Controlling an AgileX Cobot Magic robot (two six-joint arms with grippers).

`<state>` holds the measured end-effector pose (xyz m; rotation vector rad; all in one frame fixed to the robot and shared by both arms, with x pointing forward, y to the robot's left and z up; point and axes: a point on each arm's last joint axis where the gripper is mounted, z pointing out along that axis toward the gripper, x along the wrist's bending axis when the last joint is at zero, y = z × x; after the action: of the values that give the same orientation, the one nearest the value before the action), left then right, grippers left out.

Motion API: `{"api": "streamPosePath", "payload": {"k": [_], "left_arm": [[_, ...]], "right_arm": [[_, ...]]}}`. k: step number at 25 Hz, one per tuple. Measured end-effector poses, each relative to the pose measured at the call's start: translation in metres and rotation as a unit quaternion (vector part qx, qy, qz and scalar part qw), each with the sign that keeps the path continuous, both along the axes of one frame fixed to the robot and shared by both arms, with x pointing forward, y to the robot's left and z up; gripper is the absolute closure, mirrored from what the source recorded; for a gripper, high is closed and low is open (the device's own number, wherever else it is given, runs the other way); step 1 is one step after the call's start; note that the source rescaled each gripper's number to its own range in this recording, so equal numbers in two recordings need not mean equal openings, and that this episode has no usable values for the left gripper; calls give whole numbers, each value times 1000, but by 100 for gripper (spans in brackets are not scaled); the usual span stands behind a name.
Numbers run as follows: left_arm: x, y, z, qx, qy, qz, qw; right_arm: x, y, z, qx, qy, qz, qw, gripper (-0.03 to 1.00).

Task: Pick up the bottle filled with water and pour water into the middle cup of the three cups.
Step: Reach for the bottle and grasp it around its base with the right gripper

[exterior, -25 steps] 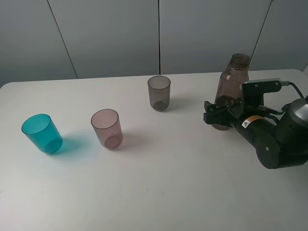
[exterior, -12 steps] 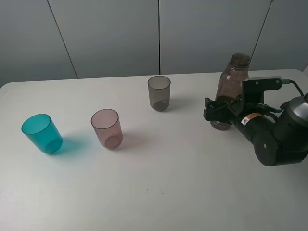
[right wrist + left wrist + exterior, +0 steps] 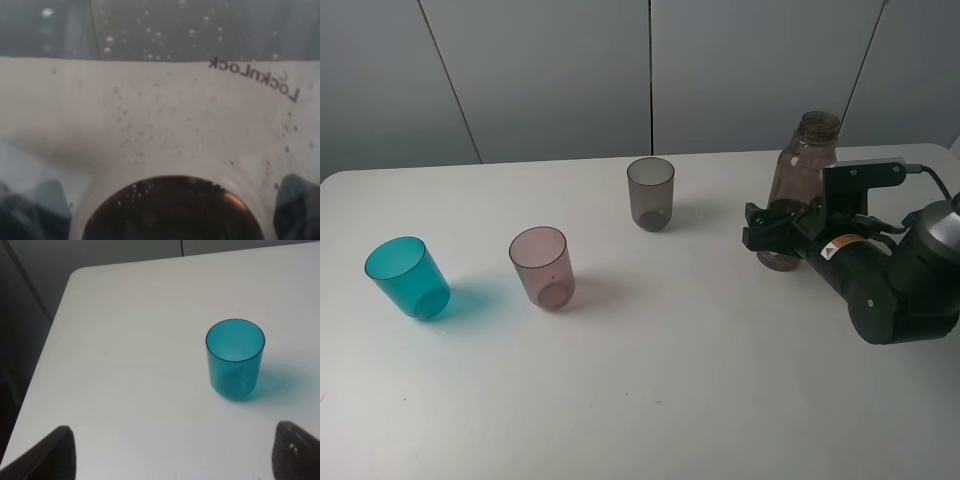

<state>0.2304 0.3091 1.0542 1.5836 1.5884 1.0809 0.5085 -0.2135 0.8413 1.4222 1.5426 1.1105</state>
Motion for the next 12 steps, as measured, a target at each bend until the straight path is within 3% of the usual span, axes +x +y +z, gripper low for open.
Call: {"api": "streamPosePath", "payload": {"k": [12], "left_arm": [[0,0,0,1,0,0,1000]], "right_arm": [[0,2,0,-26,-3,23,999,-3]]}}
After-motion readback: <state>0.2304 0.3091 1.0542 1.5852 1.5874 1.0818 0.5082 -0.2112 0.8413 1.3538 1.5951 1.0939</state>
